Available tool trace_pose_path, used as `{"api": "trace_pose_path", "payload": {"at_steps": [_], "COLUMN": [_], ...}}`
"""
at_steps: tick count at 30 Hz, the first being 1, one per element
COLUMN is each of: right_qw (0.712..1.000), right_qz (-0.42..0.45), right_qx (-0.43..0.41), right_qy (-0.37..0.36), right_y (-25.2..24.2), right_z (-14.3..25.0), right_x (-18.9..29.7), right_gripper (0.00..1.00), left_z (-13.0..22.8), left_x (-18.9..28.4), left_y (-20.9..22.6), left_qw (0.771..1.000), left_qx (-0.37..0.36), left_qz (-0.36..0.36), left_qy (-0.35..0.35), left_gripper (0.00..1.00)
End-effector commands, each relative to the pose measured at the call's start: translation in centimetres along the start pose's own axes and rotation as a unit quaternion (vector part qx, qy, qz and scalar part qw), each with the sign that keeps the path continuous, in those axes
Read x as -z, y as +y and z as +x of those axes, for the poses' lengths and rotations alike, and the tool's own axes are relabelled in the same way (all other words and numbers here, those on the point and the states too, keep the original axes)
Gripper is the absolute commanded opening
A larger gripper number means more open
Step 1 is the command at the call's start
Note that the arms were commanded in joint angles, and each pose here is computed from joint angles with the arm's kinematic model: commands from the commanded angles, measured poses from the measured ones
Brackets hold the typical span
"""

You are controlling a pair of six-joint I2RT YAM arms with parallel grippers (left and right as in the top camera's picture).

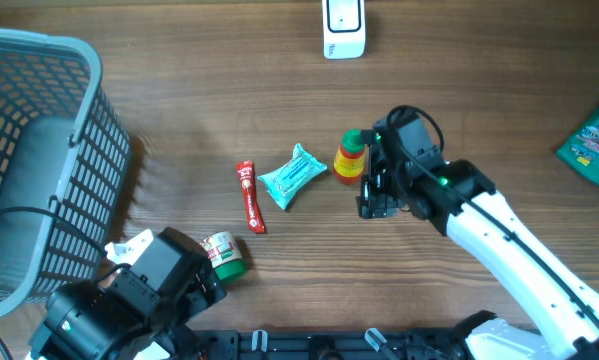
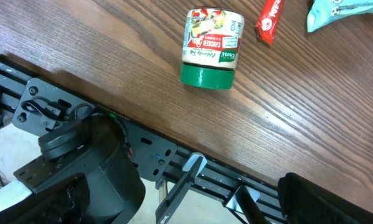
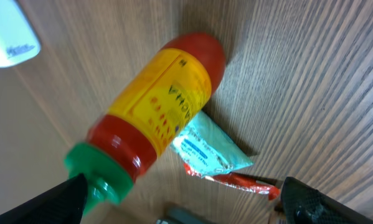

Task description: Scan the item barcode

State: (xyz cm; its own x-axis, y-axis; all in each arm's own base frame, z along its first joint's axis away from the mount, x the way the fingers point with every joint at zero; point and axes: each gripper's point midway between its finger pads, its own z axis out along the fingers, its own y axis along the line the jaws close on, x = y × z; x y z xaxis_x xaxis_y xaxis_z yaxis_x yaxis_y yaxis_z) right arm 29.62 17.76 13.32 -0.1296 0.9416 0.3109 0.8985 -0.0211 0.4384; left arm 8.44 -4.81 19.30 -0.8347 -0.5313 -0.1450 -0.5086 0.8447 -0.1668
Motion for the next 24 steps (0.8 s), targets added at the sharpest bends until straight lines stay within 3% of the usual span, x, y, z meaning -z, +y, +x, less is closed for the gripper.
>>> {"api": "trace_pose_path", "payload": {"at_steps": [1, 6, 8, 10, 11, 12, 13, 14, 17, 19, 20, 21, 24], "right_qw": [0.999, 0.991, 0.969, 0.823, 0.763, 0.723, 0.712, 0.700, 0.679, 0.658, 0.652, 0.651, 0.672], "right_qz": [-0.002, -0.055, -0.118, -0.179, -0.159, -0.130, -0.113, -0.065, 0.015, 0.001, -0.010, -0.016, -0.036], "right_qx": [0.042, 0.121, 0.217, 0.533, 0.615, 0.664, 0.680, 0.704, 0.716, 0.732, 0.734, 0.733, 0.713], "right_qy": [0.034, 0.013, 0.005, -0.084, -0.122, -0.140, -0.133, -0.095, -0.163, -0.177, -0.191, -0.195, -0.197], "right_y": [0.0, -0.1, 0.9, 3.5, 3.7, 3.8, 3.6, 2.5, 2.7, 2.9, 2.7, 2.1, -1.4], "right_z": [0.7, -0.1, 0.2, 0.3, -0.4, -0.9, -1.0, -0.7, -2.3, -0.2, 1.0, 1.7, 1.9], "right_x": [0.7, 6.2, 9.5, 12.0, 11.7, 10.7, 9.7, 6.1, 1.5, 0.4, 1.1, 2.3, 8.3], "right_gripper": [1.00, 1.00, 1.00, 1.00, 1.00, 1.00, 1.00, 0.93, 0.90, 0.88, 0.88, 0.98, 1.00], "left_z": [0.0, 0.0, 0.0, 0.0, 0.0, 0.0, 0.0, 0.0, 0.0, 0.0, 0.0, 0.0, 0.0], "left_x": [0.0, 0.0, 0.0, 0.0, 0.0, 0.0, 0.0, 0.0, 0.0, 0.0, 0.0, 0.0, 0.0], "left_y": [0.1, 0.1, 0.1, 0.1, 0.1, 0.1, 0.1, 0.1, 0.1, 0.1, 0.1, 0.1, 0.1], "left_qw": [1.000, 1.000, 1.000, 1.000, 1.000, 1.000, 1.000, 1.000, 1.000, 1.000, 1.000, 1.000, 1.000], "left_qx": [0.009, 0.009, 0.009, 0.009, 0.009, 0.009, 0.009, 0.009, 0.009, 0.009, 0.009, 0.009, 0.009], "left_qz": [0.000, 0.000, 0.000, 0.000, 0.000, 0.000, 0.000, 0.000, 0.000, 0.000, 0.000, 0.000, 0.000], "left_qy": [0.000, 0.000, 0.000, 0.000, 0.000, 0.000, 0.000, 0.000, 0.000, 0.000, 0.000, 0.000, 0.000], "left_gripper": [1.00, 1.00, 1.00, 1.00, 1.00, 1.00, 1.00, 1.00, 1.00, 1.00, 1.00, 1.00, 1.00]}}
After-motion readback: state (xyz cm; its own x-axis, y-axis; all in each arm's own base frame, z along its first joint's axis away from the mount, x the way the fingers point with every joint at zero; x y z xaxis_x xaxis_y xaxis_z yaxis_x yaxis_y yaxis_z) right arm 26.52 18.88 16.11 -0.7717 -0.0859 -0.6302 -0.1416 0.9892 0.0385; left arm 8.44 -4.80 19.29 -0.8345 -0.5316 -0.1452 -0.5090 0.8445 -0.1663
